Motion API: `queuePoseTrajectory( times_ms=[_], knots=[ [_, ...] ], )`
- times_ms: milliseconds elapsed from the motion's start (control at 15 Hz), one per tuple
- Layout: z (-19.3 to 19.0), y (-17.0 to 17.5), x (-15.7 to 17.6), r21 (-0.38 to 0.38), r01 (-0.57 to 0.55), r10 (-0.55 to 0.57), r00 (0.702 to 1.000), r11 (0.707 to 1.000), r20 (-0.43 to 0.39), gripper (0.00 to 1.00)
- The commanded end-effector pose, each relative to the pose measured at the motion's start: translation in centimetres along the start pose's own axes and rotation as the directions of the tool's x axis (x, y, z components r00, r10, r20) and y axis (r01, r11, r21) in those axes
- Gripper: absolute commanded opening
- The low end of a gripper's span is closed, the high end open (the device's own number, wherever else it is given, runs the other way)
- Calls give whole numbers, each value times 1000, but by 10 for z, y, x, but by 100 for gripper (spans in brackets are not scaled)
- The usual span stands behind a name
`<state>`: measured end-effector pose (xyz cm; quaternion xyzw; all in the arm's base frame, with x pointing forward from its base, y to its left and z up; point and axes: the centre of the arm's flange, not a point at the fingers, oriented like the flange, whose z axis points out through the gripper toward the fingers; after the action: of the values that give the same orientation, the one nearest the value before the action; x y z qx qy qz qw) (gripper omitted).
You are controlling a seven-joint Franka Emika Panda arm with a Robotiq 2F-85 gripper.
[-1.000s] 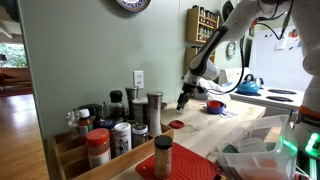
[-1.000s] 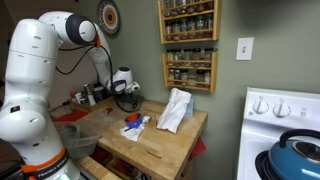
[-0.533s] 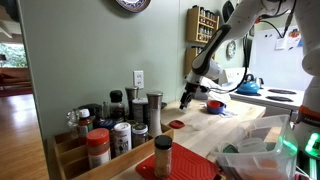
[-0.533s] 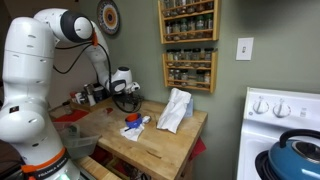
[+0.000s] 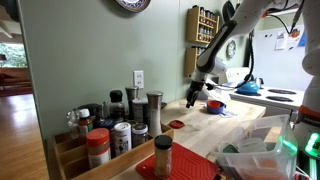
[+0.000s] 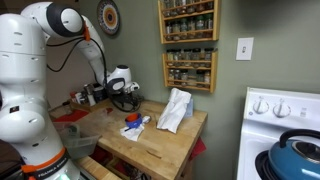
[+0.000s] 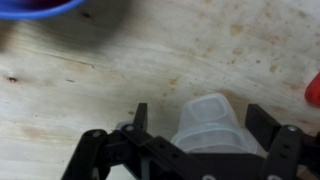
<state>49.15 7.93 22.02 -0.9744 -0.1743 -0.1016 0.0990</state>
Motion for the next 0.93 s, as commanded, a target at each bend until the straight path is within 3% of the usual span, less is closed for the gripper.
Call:
queuePoseTrajectory(
  times_ms=[0,200,467,867],
  knots=[
    [-15,0,-18,-17,-10,11,998,1000,63,100],
    [-20,7,-19,-47,-62,65,995,997,76,100],
    [-32,13,-16,-70,-136,139,990,988,32,100],
    [-28,9,4,-66,-187,189,982,980,17,100]
  ],
)
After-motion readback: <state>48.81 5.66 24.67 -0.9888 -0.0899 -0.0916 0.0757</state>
